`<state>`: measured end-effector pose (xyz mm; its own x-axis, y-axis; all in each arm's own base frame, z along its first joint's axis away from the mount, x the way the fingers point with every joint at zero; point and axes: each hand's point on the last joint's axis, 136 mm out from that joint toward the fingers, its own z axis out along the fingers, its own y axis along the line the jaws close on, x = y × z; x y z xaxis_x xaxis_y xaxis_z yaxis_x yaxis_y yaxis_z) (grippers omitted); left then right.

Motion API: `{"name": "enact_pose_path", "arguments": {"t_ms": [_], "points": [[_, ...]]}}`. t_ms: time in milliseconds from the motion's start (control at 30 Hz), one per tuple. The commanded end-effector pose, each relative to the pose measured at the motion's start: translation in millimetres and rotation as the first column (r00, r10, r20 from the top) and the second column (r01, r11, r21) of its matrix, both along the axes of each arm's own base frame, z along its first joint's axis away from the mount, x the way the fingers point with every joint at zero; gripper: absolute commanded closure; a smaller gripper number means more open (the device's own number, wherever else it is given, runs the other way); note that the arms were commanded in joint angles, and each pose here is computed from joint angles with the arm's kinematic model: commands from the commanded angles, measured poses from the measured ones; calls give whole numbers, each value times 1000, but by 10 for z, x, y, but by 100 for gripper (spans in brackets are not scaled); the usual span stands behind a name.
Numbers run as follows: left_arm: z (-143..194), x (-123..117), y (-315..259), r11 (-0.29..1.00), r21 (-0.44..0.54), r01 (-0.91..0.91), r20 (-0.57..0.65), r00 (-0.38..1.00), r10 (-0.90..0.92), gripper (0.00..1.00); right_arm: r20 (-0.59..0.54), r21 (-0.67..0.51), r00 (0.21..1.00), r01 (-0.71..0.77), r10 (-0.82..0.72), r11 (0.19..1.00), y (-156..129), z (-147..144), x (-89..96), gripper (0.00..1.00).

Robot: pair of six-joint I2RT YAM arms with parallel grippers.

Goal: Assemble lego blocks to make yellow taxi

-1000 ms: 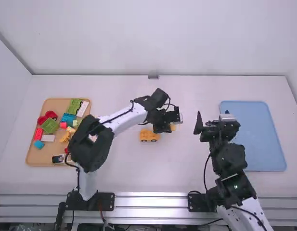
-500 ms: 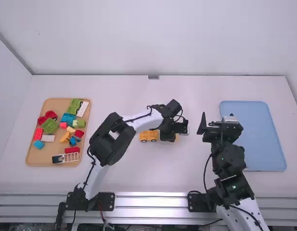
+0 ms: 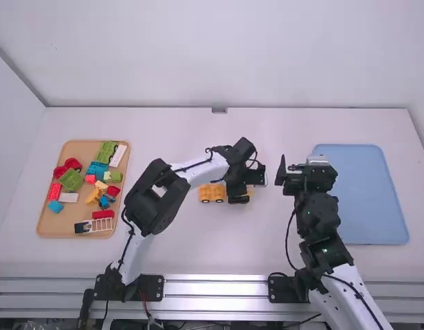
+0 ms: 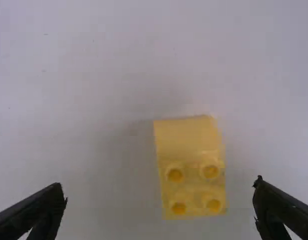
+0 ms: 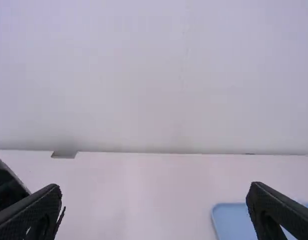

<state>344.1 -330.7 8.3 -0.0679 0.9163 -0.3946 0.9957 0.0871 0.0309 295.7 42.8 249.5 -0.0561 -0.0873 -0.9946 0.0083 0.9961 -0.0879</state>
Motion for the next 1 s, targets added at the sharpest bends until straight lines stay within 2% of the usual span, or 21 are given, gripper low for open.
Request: {"name": "enact_pose_path", "arguments": {"t_ms": [0, 100, 133, 233, 367, 433, 467, 500, 533, 567, 600, 633, 667, 700, 767, 800, 867, 967], "points": [[563, 203, 130, 988, -148, -32, 21, 999, 36, 1, 7, -53, 996, -89, 89, 995, 123, 12, -8, 1], [838, 293, 318, 971, -236, -45, 7, 999, 47, 1, 1, -63, 987, -158, 158, 985, 182, 26, -3, 1], [984, 317, 446, 957, -290, -33, 4, 999, 36, 1, -20, -92, 975, -223, 223, 970, 244, 21, 5, 1], [1167, 341, 690, 931, -365, -19, 29, 999, 32, 1, -81, -109, 924, -381, 374, 918, 398, 7, 32, 1], [1226, 376, 950, 918, -391, -68, 67, 993, 101, 1, -175, -93, 841, -531, 511, 842, 486, -29, 116, 1], [1240, 330, 1058, 908, -413, -71, 91, 989, 119, 1, -221, -78, 757, -642, 615, 763, 572, -100, 173, 1], [1268, 255, 1104, 891, -450, -63, 100, 988, 120, 1, -239, -62, 664, -739, 709, 671, 665, -174, 185, 1], [1273, 245, 1108, 888, -455, -61, 100, 988, 119, 1, -239, -63, 649, -753, 722, 655, 681, -182, 182, 1], [1321, 153, 1151, 863, -504, -43, 103, 989, 110, 1, -246, -58, 533, -841, 809, 537, 775, -309, 164, 1], [1339, 114, 1196, 847, -529, -49, 98, 988, 119, 1, -242, -53, 468, -881, 850, 470, 817, -401, 159, 1], [1354, 100, 1249, 834, -548, -68, 87, 987, 138, 1, -234, -45, 415, -908, 879, 417, 848, -490, 168, 1], [1358, 101, 1273, 828, -556, -77, 84, 986, 147, 1, -231, -39, 398, -916, 888, 400, 857, -524, 175, 1], [1352, 157, 1421, 806, -572, -149, 58, 973, 221, 1, -223, -2, 349, -934, 910, 357, 883, -680, 247, 1], [1330, 201, 1522, 790, -575, -213, 28, 960, 280, 1, -228, 28, 327, -939, 917, 342, 896, -822, 326, 1], [1302, 235, 1610, 770, -576, -275, -6, 943, 332, 1, -234, 43, 316, -941, 919, 335, 908, -931, 395, 1], [1275, 269, 1671, 741, -583, -333, -46, 924, 379, 1, -242, 62, 305, -943, 921, 328, 922, -1098, 499, 1], [1235, 271, 1688, 717, -588, -374, -82, 910, 408, 1, -242, 66, 302, -943, 922, 326, 928, -1250, 622, 1], [1182, 280, 1691, 718, -578, -388, -77, 902, 426, 1, -266, 101, 289, -940, 920, 325, 934, -1446, 661, 1]]}}
